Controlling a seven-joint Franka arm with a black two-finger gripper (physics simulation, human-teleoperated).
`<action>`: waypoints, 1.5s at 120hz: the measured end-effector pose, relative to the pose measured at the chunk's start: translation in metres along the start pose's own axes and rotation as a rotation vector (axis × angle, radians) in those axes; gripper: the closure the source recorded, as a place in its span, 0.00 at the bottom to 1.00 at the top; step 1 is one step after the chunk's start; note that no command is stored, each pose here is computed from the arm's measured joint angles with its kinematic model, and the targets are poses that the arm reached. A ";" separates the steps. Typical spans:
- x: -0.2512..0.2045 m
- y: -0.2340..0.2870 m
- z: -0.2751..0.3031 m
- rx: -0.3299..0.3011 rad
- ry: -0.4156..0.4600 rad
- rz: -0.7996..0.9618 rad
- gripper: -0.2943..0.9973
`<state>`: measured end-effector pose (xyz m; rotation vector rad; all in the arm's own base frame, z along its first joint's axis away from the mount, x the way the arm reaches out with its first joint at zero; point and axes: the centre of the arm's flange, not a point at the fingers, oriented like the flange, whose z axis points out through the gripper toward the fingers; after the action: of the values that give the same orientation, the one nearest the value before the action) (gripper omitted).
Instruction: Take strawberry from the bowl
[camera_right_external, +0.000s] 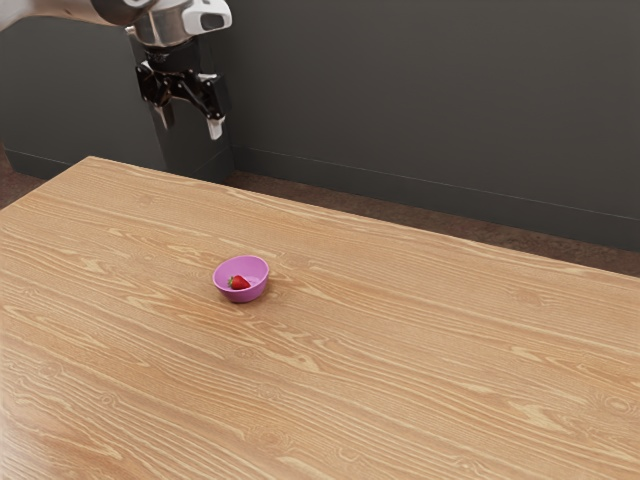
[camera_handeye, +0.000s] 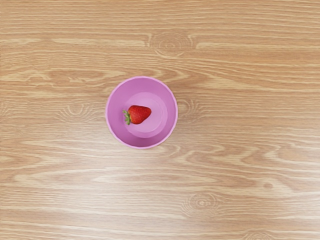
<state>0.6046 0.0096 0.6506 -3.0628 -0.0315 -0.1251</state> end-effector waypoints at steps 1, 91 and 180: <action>0.000 0.000 0.000 0.000 0.000 0.000 0.24; 0.141 0.007 0.219 -0.067 -0.022 -0.378 0.24; 0.069 -0.018 0.293 -0.058 -0.090 -1.243 0.27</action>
<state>0.6964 0.0511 0.3665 -2.5696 -1.8777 -0.0422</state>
